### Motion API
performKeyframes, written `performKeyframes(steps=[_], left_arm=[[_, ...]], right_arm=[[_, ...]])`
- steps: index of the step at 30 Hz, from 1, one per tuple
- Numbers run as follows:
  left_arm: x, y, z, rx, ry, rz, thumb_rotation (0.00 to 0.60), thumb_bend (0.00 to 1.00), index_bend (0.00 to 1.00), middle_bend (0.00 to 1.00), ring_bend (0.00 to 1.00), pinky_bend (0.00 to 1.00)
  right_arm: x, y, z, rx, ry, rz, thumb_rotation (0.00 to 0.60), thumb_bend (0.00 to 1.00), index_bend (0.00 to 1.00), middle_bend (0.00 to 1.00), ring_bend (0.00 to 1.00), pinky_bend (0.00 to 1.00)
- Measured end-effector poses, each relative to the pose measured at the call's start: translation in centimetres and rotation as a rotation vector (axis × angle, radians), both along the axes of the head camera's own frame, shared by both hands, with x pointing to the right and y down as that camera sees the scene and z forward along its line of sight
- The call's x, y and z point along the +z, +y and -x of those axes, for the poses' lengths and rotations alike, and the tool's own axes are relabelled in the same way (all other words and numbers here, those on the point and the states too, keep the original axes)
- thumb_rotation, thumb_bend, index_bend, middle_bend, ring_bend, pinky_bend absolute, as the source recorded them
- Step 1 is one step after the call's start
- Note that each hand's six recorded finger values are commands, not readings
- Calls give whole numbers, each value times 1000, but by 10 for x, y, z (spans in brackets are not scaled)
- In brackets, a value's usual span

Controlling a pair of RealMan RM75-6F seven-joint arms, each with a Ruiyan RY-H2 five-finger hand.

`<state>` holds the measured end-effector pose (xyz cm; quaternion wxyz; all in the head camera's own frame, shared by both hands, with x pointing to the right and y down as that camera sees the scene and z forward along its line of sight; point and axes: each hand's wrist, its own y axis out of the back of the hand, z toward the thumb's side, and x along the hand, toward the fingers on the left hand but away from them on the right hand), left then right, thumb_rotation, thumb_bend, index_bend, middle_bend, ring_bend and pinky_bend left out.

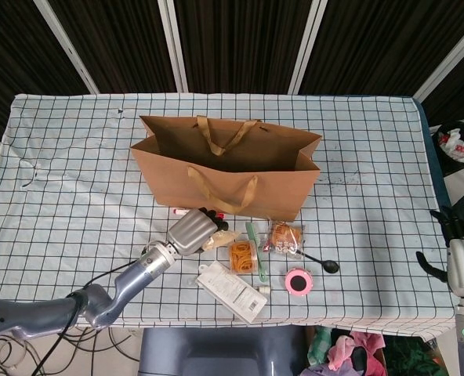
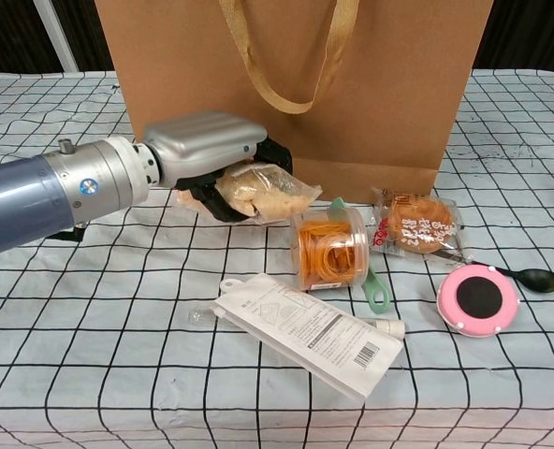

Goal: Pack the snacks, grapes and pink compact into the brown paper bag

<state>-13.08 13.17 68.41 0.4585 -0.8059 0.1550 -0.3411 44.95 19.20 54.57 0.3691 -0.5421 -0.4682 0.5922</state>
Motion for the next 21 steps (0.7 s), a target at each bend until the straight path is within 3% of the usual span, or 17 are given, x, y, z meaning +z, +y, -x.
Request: performKeyframes(steps=[5,9,18,21], left_arm=[[-30,0,8,-9,49,-25,600,481,433,464,349,467],[-72,1,13,-20,138,-64,600,481,433,464,349,467],[-180,-15,24,-52,418,-289,600,481,436,452,349,467],[-196,-28,22,-71,458,-326,600,479,435,450,349,467]], right_arm=[[-1,-1,1,1,-1,-6,600,205,172,113,199,229],[-1,-1,1,1,2,-7,600,205,172,113,199,229],[-2,-2,0,5,13,-11,600,204,172,113,199,229],[-2,-1,-1,6,17,-9,600,205,172,113,199,229]])
